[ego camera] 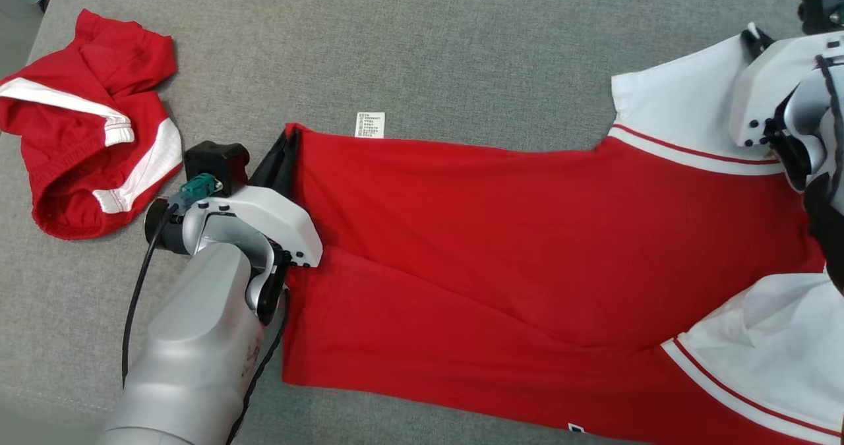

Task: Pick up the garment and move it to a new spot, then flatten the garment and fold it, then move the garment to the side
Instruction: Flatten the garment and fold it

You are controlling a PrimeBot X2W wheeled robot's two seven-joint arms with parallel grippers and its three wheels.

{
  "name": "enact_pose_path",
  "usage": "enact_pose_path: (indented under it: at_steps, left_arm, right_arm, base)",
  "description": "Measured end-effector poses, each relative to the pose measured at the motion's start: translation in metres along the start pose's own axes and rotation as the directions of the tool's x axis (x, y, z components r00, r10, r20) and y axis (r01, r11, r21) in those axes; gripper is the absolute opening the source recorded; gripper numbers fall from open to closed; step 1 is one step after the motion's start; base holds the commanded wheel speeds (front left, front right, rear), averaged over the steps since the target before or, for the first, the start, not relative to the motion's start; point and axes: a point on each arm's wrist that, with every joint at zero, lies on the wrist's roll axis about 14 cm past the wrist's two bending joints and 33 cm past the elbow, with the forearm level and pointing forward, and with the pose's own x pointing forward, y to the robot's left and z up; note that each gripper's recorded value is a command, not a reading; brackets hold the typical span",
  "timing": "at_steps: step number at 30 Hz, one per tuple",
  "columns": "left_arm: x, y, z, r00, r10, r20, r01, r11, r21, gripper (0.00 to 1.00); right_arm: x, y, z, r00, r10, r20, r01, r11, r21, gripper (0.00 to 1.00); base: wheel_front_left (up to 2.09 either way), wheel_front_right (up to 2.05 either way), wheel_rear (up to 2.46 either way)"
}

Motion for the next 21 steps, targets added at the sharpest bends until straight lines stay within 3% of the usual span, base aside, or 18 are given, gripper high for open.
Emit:
enact_pose_path:
  at_steps: [6,10,21]
  left_arm:
    - [0.006,0.000,0.031,0.995,0.016,0.094,-0.015,1.000,-0.005,0.00]
    - [0.003,0.001,0.043,0.991,0.012,0.131,-0.014,1.000,0.009,0.00]
    - [-0.039,-0.009,0.043,0.984,-0.029,0.174,0.027,0.999,0.019,0.00]
  right_arm:
    - [-0.012,-0.028,0.042,0.976,-0.068,0.207,0.063,0.997,0.032,0.00]
    - [-0.027,-0.036,0.055,0.956,-0.097,0.276,0.090,0.995,0.039,0.00]
    - [-0.092,-0.013,0.027,0.934,-0.123,0.334,0.075,0.986,0.152,0.00]
  base:
    - [0.00,0.00,0.00]
    - [0.00,0.00,0.00]
    - [0.00,0.00,0.00]
